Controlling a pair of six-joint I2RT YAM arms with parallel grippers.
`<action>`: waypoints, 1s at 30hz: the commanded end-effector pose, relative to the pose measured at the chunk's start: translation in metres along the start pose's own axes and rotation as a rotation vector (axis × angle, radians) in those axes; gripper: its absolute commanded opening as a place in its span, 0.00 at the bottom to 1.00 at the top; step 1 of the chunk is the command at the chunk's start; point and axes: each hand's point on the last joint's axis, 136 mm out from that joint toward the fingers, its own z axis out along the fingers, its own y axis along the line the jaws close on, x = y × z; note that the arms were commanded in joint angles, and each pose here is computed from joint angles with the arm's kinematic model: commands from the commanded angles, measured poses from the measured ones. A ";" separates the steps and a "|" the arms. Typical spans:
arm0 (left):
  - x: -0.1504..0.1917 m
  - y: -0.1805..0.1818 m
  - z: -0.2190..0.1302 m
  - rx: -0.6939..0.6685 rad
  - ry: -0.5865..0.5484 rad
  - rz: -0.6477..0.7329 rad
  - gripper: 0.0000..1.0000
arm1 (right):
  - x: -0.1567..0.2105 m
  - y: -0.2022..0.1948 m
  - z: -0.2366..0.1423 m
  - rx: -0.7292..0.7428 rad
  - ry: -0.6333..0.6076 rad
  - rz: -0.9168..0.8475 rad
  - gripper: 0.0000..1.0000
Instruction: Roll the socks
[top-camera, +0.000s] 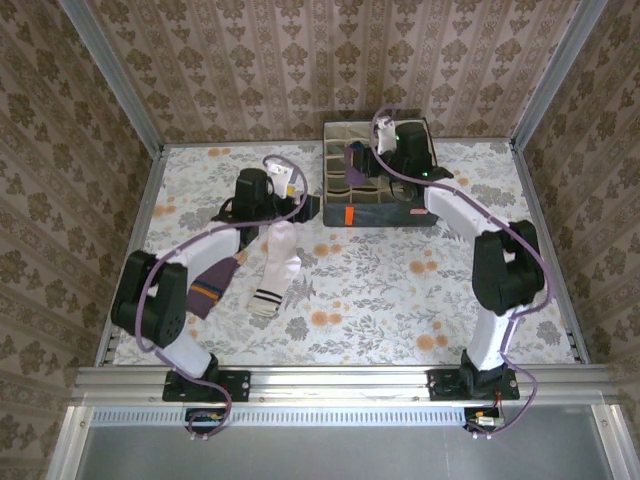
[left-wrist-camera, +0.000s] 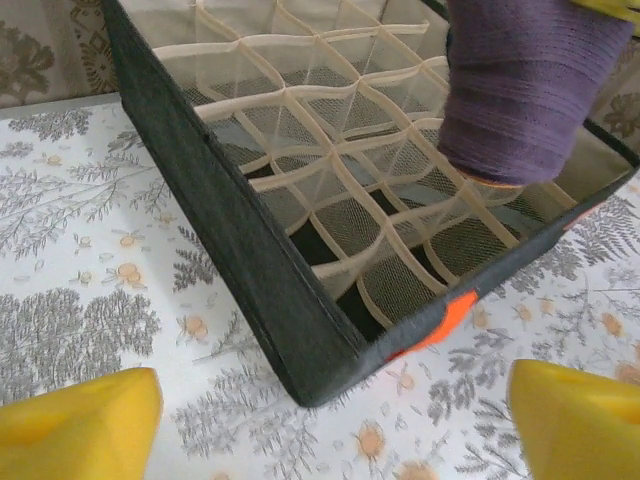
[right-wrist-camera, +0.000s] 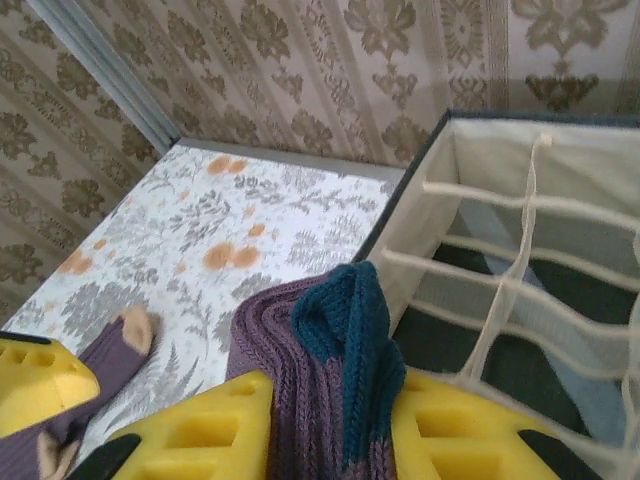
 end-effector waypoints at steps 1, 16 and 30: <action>-0.012 0.005 0.018 0.036 0.018 -0.096 0.75 | -0.013 -0.001 0.021 -0.028 -0.016 -0.085 0.12; 0.028 0.004 0.087 0.025 0.247 -0.190 0.50 | 0.003 -0.043 0.116 -0.010 -0.008 -0.202 0.16; 0.061 0.023 0.082 -0.054 0.332 -0.272 0.37 | 0.053 -0.052 0.128 -0.021 0.109 -0.271 0.23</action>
